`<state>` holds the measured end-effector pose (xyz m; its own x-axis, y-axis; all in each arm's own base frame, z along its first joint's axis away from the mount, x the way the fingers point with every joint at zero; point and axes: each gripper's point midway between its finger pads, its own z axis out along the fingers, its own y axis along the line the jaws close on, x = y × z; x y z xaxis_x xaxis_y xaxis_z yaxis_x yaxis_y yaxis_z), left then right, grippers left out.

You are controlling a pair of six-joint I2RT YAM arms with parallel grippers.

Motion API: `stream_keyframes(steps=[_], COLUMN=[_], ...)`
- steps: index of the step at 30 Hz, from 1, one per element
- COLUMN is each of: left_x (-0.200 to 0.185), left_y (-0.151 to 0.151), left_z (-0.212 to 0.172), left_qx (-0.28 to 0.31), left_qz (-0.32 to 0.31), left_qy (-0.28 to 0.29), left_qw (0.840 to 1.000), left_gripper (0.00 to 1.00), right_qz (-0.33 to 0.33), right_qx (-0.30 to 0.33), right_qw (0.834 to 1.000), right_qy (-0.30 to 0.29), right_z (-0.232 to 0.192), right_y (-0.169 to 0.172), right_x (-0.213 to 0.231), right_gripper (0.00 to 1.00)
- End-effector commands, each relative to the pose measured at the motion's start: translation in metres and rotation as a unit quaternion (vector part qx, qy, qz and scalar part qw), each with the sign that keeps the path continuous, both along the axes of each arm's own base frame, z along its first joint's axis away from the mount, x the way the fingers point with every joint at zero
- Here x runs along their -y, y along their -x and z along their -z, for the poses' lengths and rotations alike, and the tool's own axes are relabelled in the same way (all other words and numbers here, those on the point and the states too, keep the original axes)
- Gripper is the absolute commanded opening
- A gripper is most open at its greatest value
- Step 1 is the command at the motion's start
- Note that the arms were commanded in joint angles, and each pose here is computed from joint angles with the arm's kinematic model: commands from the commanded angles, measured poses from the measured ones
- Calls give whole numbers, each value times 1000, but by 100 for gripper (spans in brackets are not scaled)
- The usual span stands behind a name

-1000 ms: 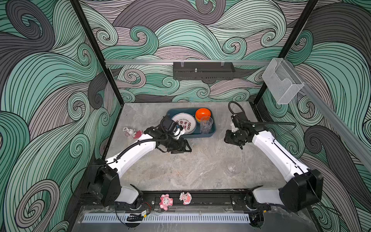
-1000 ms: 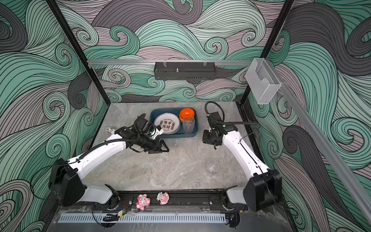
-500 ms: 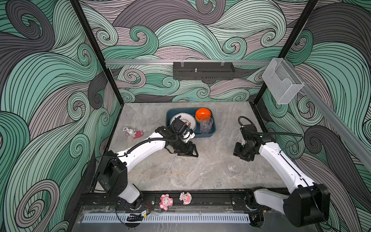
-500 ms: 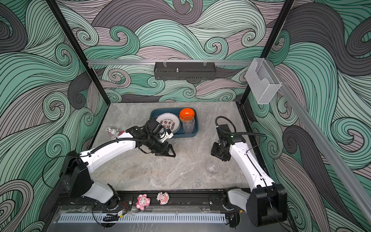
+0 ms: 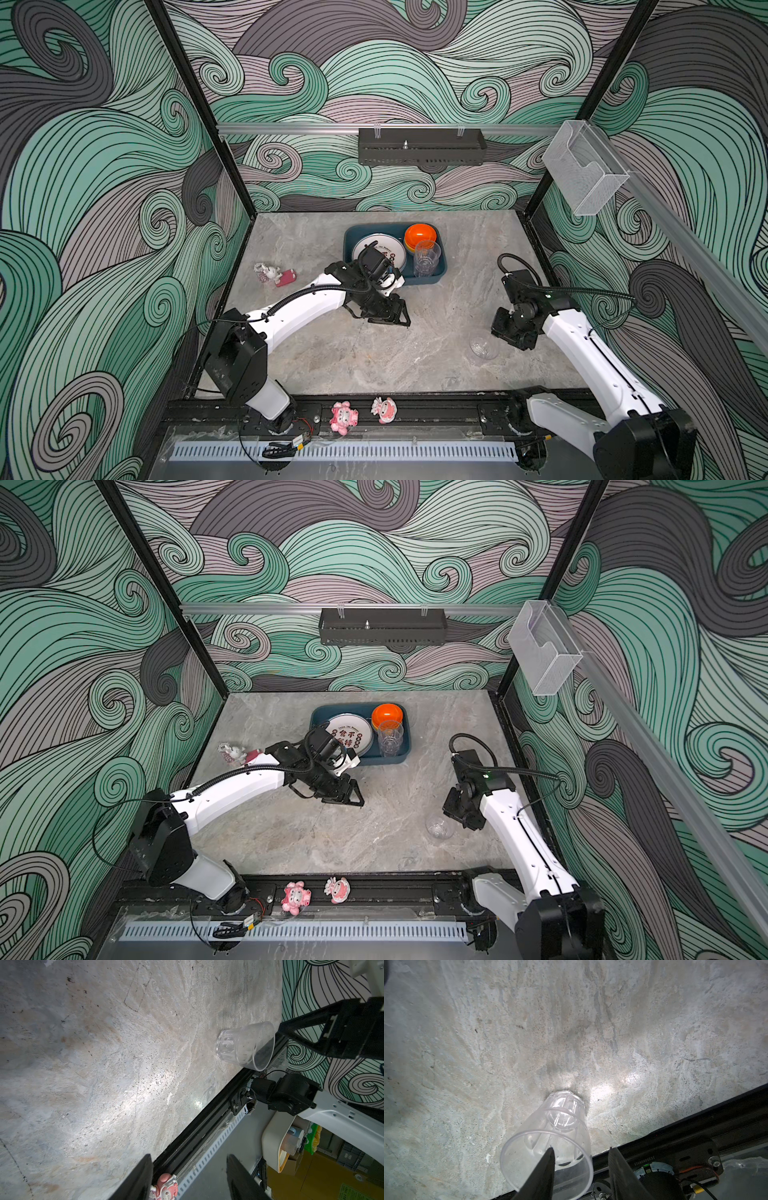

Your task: Place the mixed dishes into the plastic bin

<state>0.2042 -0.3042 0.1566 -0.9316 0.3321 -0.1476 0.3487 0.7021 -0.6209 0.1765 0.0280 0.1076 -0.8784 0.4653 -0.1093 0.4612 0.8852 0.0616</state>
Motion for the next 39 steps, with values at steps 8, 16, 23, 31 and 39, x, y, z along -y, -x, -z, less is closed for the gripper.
stream_keyframes(steps=[8, 16, 23, 31, 39], left_x=[0, 0, 0, 1, 2], left_y=[-2, -2, -3, -4, -6], left_z=[3, 4, 6, 6, 8], left_qx=[6, 4, 3, 0, -2], left_qz=[3, 0, -3, -4, -4], left_qy=[-11, -13, -15, -16, -20], left_qw=[1000, 1000, 1000, 1000, 1000], left_gripper=[59, 59, 59, 59, 58], right_qz=[11, 13, 13, 9, 2], right_qx=[-32, -33, -37, -42, -39], right_qw=[999, 999, 999, 999, 999], right_qy=[4, -10, -12, -18, -14], right_z=[14, 24, 32, 39, 41], right_y=[15, 12, 11, 7, 3], right_x=[3, -2, -4, -7, -6], right_gripper=[43, 39, 36, 26, 14])
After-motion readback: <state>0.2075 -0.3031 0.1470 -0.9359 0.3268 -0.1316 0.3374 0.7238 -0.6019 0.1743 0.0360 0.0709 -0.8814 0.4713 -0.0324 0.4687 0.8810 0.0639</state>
